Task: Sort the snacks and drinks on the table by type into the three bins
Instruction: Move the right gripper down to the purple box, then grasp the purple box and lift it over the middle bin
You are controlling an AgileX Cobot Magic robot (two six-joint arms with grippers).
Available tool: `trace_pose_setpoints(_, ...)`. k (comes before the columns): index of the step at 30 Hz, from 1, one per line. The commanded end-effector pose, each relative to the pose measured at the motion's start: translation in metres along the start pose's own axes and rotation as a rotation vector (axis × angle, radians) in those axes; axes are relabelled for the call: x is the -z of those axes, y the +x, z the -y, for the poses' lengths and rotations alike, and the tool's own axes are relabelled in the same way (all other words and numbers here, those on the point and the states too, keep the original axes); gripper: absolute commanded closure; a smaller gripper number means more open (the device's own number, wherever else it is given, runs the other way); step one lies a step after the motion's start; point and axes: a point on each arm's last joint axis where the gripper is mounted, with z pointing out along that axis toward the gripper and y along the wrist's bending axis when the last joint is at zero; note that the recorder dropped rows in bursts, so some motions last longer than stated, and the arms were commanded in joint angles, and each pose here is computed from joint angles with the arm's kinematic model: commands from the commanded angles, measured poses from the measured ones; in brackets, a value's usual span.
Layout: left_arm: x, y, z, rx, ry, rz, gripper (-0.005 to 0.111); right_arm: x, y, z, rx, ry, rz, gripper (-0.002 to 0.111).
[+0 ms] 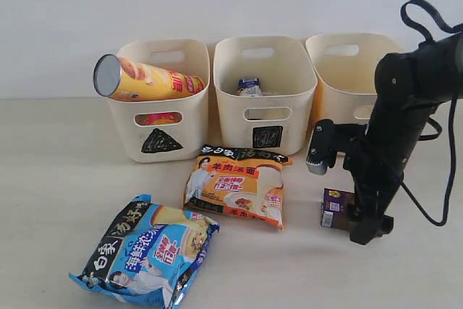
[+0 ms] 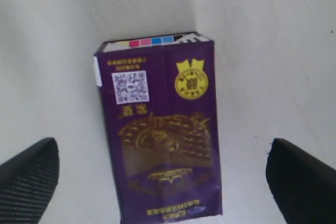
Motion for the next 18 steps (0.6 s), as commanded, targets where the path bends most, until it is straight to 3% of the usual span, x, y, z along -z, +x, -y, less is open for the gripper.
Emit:
trace_pose_setpoints(1, -0.0001, 0.0012, 0.0002, 0.006, 0.001, -0.002, 0.102, -0.0061, -0.0009, 0.0025, -0.001, -0.002, 0.031, 0.013)
trace_pose_setpoints(4, -0.0001, 0.0012, 0.0002, 0.006, 0.001, -0.002, 0.102, -0.0071, -0.0025, 0.0041, 0.005, 0.015, 0.048, 0.017)
trace_pose_setpoints(6, -0.0001, 0.0012, 0.0002, 0.006, 0.001, -0.002, 0.102, -0.0079, -0.0029, 0.0051, 0.006, 0.024, 0.053, 0.028)
trace_pose_setpoints(8, -0.0001, 0.0012, 0.0002, 0.006, 0.001, -0.002, 0.102, -0.0079, -0.0029, 0.0051, 0.012, 0.024, 0.053, 0.048)
trace_pose_setpoints(12, -0.0001, 0.0012, 0.0002, 0.006, 0.001, -0.002, 0.102, -0.0080, -0.0019, 0.0054, 0.049, 0.029, 0.041, 0.107)
trace_pose_setpoints(18, -0.0001, 0.0012, 0.0002, 0.006, 0.001, -0.002, 0.102, 0.0013, -0.0019, 0.0044, 0.048, 0.033, 0.047, 0.108)
